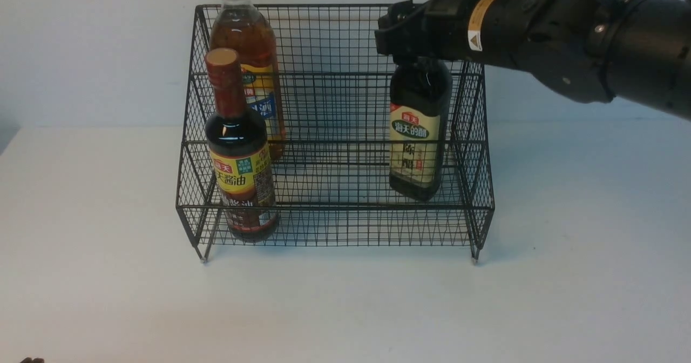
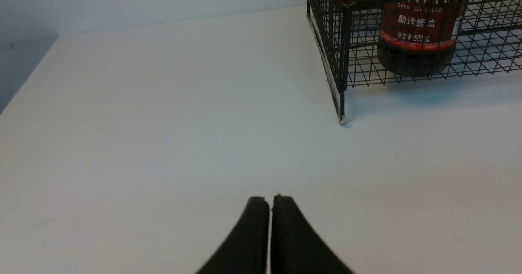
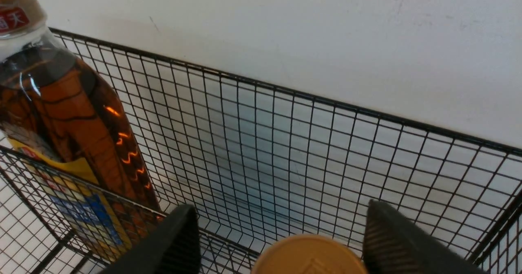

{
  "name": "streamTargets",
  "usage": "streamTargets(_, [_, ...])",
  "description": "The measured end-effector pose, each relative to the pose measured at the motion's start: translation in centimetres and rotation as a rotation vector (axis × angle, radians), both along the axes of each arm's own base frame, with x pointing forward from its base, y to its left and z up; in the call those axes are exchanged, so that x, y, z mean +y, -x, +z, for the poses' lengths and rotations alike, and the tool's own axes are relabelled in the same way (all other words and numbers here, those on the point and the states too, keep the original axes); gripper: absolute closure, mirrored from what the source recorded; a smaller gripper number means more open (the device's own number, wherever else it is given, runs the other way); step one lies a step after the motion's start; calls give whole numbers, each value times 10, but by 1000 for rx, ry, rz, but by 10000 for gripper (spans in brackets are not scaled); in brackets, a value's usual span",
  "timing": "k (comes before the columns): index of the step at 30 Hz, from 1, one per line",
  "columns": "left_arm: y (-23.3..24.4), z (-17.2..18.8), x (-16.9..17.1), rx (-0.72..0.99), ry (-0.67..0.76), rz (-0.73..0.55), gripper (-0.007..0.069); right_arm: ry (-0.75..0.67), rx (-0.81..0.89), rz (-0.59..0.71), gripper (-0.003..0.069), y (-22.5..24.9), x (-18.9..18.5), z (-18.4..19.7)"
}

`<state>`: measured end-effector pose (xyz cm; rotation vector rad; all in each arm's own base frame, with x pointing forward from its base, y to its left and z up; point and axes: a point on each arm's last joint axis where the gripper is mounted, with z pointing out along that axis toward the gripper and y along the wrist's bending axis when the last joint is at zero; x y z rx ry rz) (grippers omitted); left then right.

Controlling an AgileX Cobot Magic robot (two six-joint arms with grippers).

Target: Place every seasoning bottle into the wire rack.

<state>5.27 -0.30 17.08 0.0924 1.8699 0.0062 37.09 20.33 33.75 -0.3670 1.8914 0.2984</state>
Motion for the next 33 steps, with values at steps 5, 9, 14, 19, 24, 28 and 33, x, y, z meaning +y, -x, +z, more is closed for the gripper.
streamTargets(5, [0,0,0,0,0,0,630,-3,-3,4,359,0,1,0])
streamTargets(9, [0,0,0,0,0,0,630,-5,-10,11,359,-1,1,0])
streamTargets(14, [0,0,0,0,0,0,630,21,-41,39,359,-1,3,1])
streamTargets(19, [0,0,0,0,0,0,630,30,-51,49,359,-1,4,0])
streamTargets(24, [0,0,0,0,0,0,630,27,-62,60,359,-1,5,0])
streamTargets(28, [0,0,0,0,0,0,630,16,-53,54,359,-1,5,0])
streamTargets(33, [0,0,0,0,0,0,630,13,-48,49,359,-1,4,-1])
